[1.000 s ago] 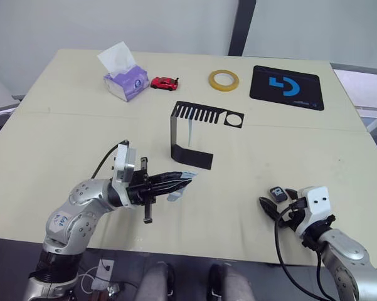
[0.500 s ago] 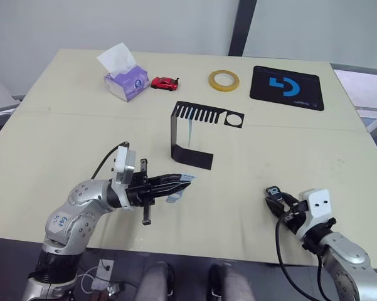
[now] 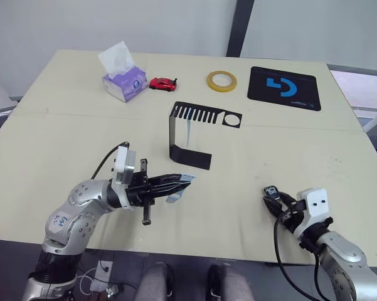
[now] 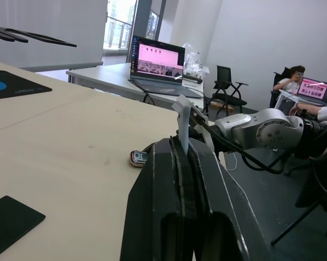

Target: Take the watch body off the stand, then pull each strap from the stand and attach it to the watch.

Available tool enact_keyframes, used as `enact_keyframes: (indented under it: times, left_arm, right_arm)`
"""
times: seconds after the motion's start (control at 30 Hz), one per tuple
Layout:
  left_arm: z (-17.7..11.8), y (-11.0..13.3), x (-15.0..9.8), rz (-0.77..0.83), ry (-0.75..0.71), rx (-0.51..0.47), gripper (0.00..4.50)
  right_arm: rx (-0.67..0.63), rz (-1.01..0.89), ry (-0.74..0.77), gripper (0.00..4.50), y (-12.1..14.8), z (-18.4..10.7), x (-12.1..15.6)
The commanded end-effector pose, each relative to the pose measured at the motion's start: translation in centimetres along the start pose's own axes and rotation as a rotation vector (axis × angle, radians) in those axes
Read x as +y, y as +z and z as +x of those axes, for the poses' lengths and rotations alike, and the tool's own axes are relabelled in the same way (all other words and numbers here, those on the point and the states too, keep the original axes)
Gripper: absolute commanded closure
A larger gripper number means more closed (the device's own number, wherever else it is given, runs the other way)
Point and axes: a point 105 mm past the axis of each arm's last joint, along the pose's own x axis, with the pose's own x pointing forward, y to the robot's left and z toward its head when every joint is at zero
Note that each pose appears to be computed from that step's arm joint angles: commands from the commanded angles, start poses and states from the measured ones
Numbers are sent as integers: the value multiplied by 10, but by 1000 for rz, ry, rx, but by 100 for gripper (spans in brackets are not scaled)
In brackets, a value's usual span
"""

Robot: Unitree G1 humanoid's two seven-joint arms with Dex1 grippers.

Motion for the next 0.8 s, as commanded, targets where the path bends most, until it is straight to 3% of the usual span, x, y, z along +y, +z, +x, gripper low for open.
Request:
enact_keyframes:
  times: [0.03, 0.13, 0.37, 0.8]
  left_arm:
    - [-1, 5, -3, 34, -5, -9, 450]
    - [-2, 4, -3, 33, 0, -10, 450]
    - [-2, 4, -3, 31, 4, -14, 450]
    - [-1, 6, -2, 37, -3, -11, 450]
  right_arm:
    - [45, 12, -5, 143, -9, -2, -4]
    - [18, -46, 6, 14, -3, -4, -5]
    - [-26, -125, -17, 14, -2, -4, -8]
    - [-11, -98, 5, 14, -13, 2, -6]
